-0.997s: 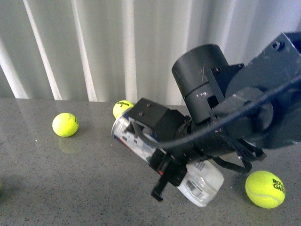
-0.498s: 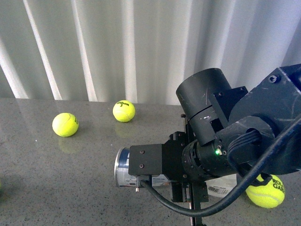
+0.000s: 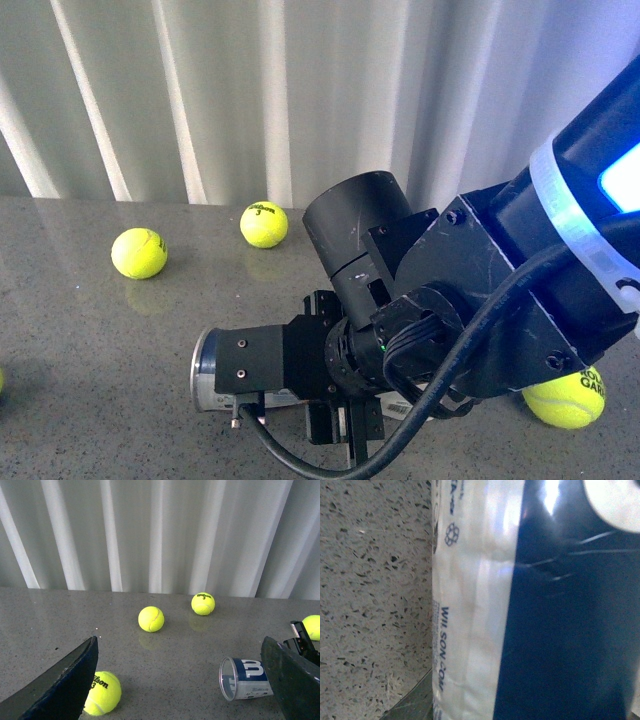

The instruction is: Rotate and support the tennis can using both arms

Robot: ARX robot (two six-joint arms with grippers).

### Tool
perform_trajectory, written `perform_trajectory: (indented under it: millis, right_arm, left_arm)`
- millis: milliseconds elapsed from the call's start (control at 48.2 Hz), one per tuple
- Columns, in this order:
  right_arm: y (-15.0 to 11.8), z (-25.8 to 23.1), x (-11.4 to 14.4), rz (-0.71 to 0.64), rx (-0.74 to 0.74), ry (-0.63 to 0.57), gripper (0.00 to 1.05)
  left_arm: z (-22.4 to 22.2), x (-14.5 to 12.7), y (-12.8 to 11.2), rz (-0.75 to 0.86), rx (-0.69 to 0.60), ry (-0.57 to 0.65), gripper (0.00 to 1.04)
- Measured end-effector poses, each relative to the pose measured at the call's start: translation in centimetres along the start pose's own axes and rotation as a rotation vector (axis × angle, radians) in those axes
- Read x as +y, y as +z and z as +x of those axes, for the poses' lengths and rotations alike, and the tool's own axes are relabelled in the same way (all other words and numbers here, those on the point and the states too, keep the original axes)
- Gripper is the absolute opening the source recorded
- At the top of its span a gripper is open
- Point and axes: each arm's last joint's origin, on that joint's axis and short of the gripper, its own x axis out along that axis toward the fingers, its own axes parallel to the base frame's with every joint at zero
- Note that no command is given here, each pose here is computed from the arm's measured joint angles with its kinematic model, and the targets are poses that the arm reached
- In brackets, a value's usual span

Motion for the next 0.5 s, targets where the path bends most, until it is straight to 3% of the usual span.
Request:
perform_trajectory:
  millis: [62,228,394,498]
  right_arm:
    - [0.20,0.01,0.07,-0.001,-0.003,0.001,0.46]
    - [0.32,0.19,0.30,0.003,-0.001,0.007,0.66]
    - [-0.06,0.14,0.34,0.022,0.012,0.016,0.97]
    - [-0.14,0.02,0.30,0.033,0.013,0.019,0.97]
  left_arm:
    - [0.00,0.00,0.00,0.000,0.000,0.000,0.98]
    - [0.00,0.00,0.00,0.000,0.000,0.000,0.98]
    - [0.00,0.00,0.00,0.000,0.000,0.000,0.98]
    - [0.00,0.00,0.00,0.000,0.000,0.000,0.98]
